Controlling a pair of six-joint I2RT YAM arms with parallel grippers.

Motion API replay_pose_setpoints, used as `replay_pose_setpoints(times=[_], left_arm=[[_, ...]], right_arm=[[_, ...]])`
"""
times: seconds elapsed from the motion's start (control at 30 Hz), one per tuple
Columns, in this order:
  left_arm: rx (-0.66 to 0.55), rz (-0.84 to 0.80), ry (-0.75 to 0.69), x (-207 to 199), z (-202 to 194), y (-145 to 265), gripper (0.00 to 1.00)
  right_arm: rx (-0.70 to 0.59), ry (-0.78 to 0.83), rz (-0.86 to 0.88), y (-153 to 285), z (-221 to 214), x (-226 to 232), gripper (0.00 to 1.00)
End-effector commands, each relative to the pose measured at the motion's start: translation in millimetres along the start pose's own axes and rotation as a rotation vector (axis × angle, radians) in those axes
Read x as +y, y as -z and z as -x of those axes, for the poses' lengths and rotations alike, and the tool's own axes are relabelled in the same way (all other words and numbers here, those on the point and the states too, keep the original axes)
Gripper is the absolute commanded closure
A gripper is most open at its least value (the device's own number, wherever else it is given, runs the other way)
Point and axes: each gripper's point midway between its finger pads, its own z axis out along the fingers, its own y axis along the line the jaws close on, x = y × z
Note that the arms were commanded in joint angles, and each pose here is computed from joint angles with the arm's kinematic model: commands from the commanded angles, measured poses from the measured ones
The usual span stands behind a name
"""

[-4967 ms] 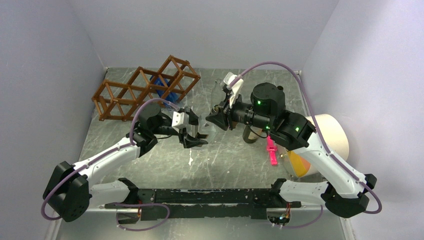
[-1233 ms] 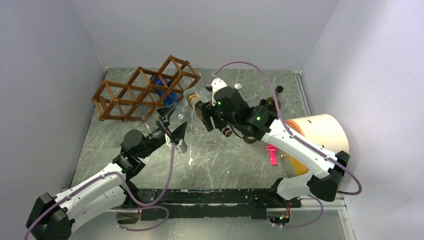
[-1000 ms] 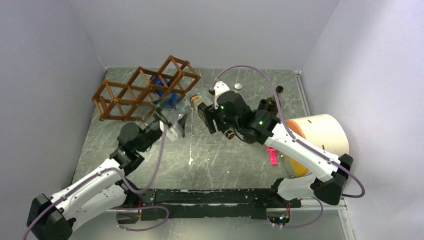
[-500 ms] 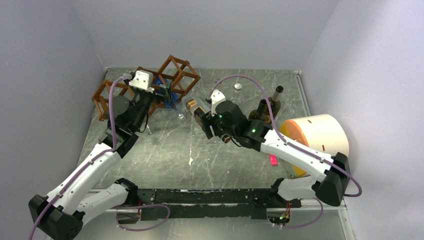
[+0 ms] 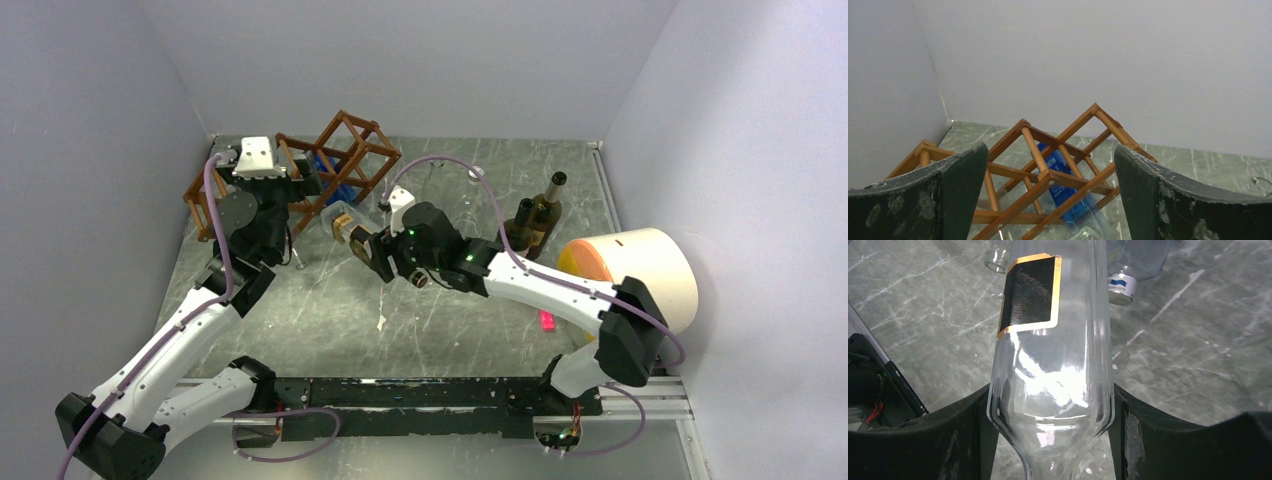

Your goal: Put the wine bottle on the wine rack

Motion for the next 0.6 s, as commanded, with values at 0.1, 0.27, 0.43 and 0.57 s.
replay_pose_setpoints(times=[0.1, 0.27, 0.43, 0.57], left_arm=[[-0.059, 0.118, 0.006, 26, 15, 4, 0.00], [-0.069, 0.115, -0.003, 27, 15, 4, 0.00], [-0.065, 0.114, -0.011, 26, 13, 4, 0.00], [-0.069, 0.109, -0.011, 26, 13, 4, 0.00]], right_arm=[[-0.341, -0.050, 0.063, -15, 107, 35, 1.00], [-0.378, -0.064, 0.041, -26, 122, 37, 1.00], [-0.397, -0.087, 0.003, -32, 129, 33, 1.00], [-0.395, -0.113, -0.022, -38, 131, 31, 1.00]])
